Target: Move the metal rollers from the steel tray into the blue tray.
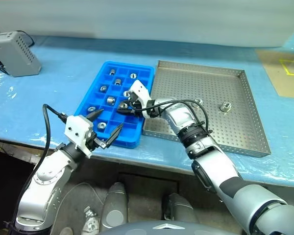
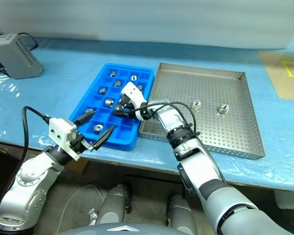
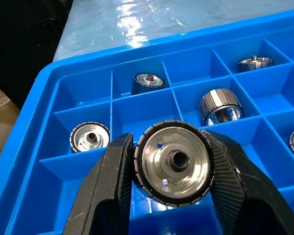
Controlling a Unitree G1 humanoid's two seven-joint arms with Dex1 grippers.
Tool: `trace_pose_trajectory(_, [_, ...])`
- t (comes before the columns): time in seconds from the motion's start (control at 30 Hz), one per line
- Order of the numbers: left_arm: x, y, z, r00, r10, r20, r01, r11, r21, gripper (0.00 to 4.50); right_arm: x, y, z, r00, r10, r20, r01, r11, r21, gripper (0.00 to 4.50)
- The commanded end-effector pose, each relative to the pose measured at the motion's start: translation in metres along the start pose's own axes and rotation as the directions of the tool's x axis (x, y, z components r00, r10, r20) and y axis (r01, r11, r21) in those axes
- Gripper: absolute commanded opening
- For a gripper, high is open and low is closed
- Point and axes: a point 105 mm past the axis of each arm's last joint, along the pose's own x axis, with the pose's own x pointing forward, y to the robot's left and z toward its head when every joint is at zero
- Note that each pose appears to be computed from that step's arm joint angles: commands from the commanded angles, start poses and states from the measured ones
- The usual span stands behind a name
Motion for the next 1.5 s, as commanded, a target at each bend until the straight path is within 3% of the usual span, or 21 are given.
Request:
trace_pose_trajectory(0.03, [0.001, 0.002, 0.03, 0.999, 0.007, 0.052, -0.009, 0.999, 0.032, 4.44, 0.007, 0.009, 0.012, 0.998, 0.036, 0.049, -0.036, 0.999, 0.0, 1.74])
trace_pose_trajectory(0.3, [-0.003, 0.014, 0.052, 0.998, 0.03, 0.047, -0.032, 0.999, 0.033, 4.44, 0.017, 0.016, 0.01, 0.997, 0.065, 0.039, -0.065, 0.998, -0.003, 1.74])
trace_pose_trajectory(0.53, [-0.002, 0.014, 0.048, 0.999, 0.032, 0.035, -0.032, 0.999, 0.015, 4.44, 0.014, 0.007, 0.014, 0.997, 0.022, 0.08, -0.024, 0.999, 0.028, 3.98])
trace_pose_trajectory(0.77, [0.026, 0.001, 0.033, 0.997, -0.046, 0.066, 0.049, 0.998, -0.049, 4.44, -0.017, -0.025, 0.032, 0.979, -0.107, 0.173, 0.1, 0.994, 0.046, 3.98])
trace_pose_trajectory(0.97, [0.06, 0.004, 0.014, 0.989, -0.126, 0.08, 0.133, 0.987, -0.088, 4.44, -0.077, -0.066, 0.04, 0.925, -0.322, 0.201, 0.319, 0.946, 0.05, 3.98])
trace_pose_trajectory(1.2, [0.101, 0.012, 0.0, 0.977, -0.191, 0.099, 0.196, 0.979, -0.052, 4.44, -0.153, -0.102, 0.017, 0.784, -0.615, 0.088, 0.61, 0.788, 0.081, 3.98])
trace_pose_trajectory(1.3, [0.109, 0.012, -0.003, 0.974, -0.192, 0.123, 0.199, 0.979, -0.049, 4.44, -0.167, -0.109, 0.004, 0.721, -0.692, 0.014, 0.691, 0.721, 0.054, 3.98])
trace_pose_trajectory(1.5, [0.129, -0.002, 0.001, 0.96, -0.225, 0.167, 0.237, 0.97, -0.054, 4.44, -0.179, -0.122, -0.026, 0.611, -0.786, -0.095, 0.788, 0.592, 0.172, 3.98])
